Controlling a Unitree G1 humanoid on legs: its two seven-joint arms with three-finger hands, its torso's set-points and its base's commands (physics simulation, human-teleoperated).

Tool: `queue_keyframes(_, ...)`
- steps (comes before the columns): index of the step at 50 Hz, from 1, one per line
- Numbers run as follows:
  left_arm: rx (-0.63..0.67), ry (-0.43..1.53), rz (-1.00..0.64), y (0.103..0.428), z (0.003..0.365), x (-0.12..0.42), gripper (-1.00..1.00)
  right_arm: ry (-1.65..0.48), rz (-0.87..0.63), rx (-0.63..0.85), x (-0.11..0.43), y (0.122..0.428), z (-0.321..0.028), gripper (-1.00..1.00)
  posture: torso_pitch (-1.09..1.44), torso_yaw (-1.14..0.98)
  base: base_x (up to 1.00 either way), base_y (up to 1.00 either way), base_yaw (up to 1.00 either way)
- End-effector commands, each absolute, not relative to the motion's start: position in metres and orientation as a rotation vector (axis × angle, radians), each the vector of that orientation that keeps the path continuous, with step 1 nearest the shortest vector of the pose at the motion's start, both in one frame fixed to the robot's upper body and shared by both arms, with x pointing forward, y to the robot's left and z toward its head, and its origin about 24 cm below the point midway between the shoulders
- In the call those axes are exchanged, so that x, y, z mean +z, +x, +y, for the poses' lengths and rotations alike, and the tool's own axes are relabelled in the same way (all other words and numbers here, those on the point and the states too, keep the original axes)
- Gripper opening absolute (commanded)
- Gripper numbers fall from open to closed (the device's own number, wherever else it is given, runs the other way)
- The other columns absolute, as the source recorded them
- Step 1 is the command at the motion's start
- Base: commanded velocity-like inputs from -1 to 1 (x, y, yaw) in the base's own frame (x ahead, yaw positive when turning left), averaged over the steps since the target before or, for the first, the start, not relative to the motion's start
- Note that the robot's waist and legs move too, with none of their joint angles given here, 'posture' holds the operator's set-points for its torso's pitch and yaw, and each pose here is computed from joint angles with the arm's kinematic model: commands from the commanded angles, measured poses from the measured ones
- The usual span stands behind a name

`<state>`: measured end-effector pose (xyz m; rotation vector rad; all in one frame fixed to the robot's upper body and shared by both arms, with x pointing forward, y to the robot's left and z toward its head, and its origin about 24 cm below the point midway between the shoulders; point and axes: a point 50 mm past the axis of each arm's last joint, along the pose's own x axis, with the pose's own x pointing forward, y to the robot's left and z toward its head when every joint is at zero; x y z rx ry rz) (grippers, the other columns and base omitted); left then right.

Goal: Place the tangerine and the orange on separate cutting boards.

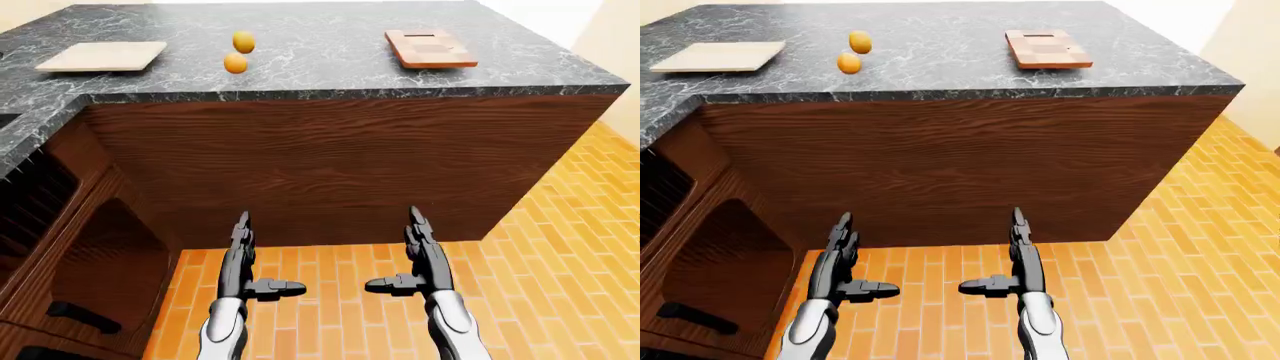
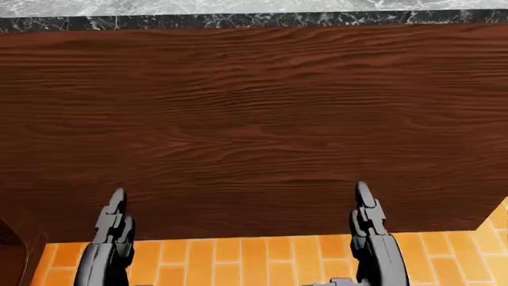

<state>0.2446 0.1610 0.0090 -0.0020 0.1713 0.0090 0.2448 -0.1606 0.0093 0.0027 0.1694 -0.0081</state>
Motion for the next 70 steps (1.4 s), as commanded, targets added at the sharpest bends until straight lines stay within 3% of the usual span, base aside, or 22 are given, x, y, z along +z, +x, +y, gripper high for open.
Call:
queue_keyframes(1, -0.007, 0.029, -0.024, 0.251, 0.162, 0.061, 1.0, -0.008, -0.048, 0.005, 0.063, 0.256, -0.159, 1.0, 0.0, 0.0, 0.0, 0.0, 0.0)
queue_keyframes(10, -0.02, 0.068, -0.082, 0.255, 0.165, 0.1, 1.0, -0.038, -0.128, 0.039, 0.103, 0.258, -0.155, 1.0, 0.0, 0.0, 0.0, 0.0, 0.0)
queue_keyframes(19, -0.023, 0.13, -0.191, 0.277, 0.172, 0.173, 1.0, -0.082, -0.225, 0.045, 0.159, 0.267, -0.159, 1.0, 0.0, 0.0, 0.0, 0.0, 0.0)
queue_keyframes(32, 0.004, 0.158, -0.263, 0.295, 0.187, 0.22, 1.0, -0.144, -0.325, 0.058, 0.213, 0.289, -0.16, 1.0, 0.0, 0.0, 0.07, 0.03, 0.0)
queue_keyframes(70, 0.043, 0.187, -0.283, 0.282, 0.196, 0.231, 1.0, -0.153, -0.367, 0.07, 0.217, 0.276, -0.16, 1.0, 0.0, 0.0, 0.36, 0.15, 0.0)
